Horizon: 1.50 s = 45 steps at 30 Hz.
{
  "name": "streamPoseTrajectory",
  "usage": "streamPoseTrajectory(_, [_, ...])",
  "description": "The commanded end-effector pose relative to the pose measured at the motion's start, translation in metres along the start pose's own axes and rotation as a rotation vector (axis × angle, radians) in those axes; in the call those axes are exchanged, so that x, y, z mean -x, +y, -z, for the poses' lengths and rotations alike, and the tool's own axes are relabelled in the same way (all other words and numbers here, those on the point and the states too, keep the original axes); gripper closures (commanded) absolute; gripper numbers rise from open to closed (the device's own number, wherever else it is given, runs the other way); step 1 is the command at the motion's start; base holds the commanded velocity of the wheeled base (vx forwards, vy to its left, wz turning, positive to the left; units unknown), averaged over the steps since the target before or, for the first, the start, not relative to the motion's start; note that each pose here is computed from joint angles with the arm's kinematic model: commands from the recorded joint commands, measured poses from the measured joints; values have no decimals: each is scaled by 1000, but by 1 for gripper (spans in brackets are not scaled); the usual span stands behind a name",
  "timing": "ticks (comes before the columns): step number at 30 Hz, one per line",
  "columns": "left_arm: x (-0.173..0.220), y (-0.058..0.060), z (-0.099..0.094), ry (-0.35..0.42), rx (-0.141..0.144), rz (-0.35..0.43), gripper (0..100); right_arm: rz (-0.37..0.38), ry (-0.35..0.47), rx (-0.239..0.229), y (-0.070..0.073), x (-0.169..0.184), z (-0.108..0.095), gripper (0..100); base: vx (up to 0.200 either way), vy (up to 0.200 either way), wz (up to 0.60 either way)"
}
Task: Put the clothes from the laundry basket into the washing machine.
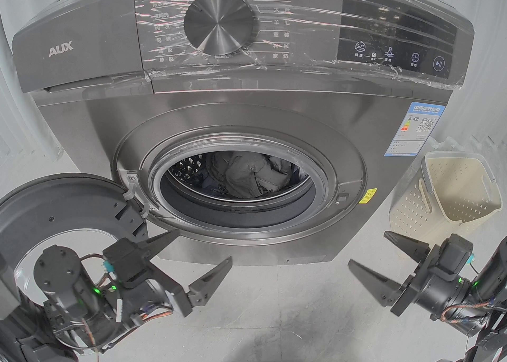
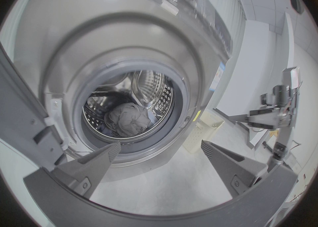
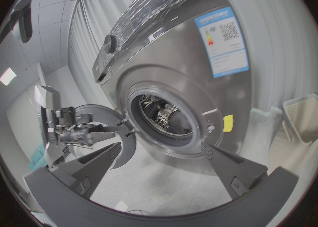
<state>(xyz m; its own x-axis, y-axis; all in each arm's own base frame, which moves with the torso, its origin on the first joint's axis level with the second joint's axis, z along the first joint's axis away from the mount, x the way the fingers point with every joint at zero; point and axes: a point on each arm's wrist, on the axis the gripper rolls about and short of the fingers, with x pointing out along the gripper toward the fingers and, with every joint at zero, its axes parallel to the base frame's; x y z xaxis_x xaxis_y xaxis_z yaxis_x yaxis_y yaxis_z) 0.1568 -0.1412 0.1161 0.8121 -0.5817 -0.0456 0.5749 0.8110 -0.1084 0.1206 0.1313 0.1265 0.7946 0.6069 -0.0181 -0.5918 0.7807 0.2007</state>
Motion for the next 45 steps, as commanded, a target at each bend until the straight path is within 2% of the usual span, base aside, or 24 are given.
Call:
streamPoseTrajectory(1, [48,7,-22,-111,44,-29,0,113,-94,40,-22,19,-19,0,0,0,0])
streamPoseTrajectory(5, [63,14,-32,-152,27,-70,0,168,-57,52,-31,30,-20,0,-200,0,0])
streamPoseTrajectory(8, [72,17,-34,-150,-15,-100,0,199,-41,51,-34,39,-21,0,-200,0,0])
streamPoseTrajectory(11, [87,22,-40,-184,-55,-132,0,237,-43,55,-39,50,-23,0,-200,0,0])
streamPoseTrajectory(13, [100,24,-43,-199,-71,-154,0,265,-43,58,-41,58,-24,0,-200,0,0])
streamPoseTrajectory(19, [145,26,-36,-191,-81,-192,0,356,-29,51,-47,87,-22,0,-200,0,0])
streamPoseTrajectory(22, [166,30,-24,-150,-96,-261,0,429,-22,66,-50,107,-18,0,-200,0,0])
streamPoseTrajectory(24, [177,30,-19,-156,-97,-288,0,477,-26,94,-51,118,-16,0,-200,0,0])
streamPoseTrajectory(25, [177,30,-19,-156,-97,-288,0,477,-26,94,-51,118,-16,0,-200,0,0])
streamPoseTrajectory(26, [189,29,-12,-171,-98,-302,0,544,-54,127,-50,133,-14,0,-200,0,0])
streamPoseTrajectory(27, [190,29,-12,-173,-97,-305,0,545,-57,129,-50,134,-13,0,-200,0,0])
streamPoseTrajectory(28, [198,28,-6,-183,-93,-329,0,579,-89,162,-48,145,-11,0,-200,0,0])
streamPoseTrajectory(31, [209,26,6,-174,-92,-360,0,605,-144,197,-41,164,-2,0,-200,0,0])
streamPoseTrajectory(35, [218,22,23,-140,-91,-440,0,641,-166,227,-33,183,18,0,-200,0,0])
streamPoseTrajectory(38, [221,20,28,-142,-93,-460,0,639,-159,231,-30,189,30,0,-133,0,0])
streamPoseTrajectory(40, [222,20,35,-101,-82,-498,0,649,-123,210,-27,193,44,0,0,0,0])
streamPoseTrajectory(42, [222,21,40,-60,-60,-534,0,632,-114,206,-25,193,44,0,0,0,0])
streamPoseTrajectory(44, [222,21,40,-59,-58,-537,0,631,-116,206,-25,193,44,0,0,0,0])
streamPoseTrajectory(45, [222,22,41,-50,-69,-615,0,677,-106,211,-27,194,46,0,0,0,0])
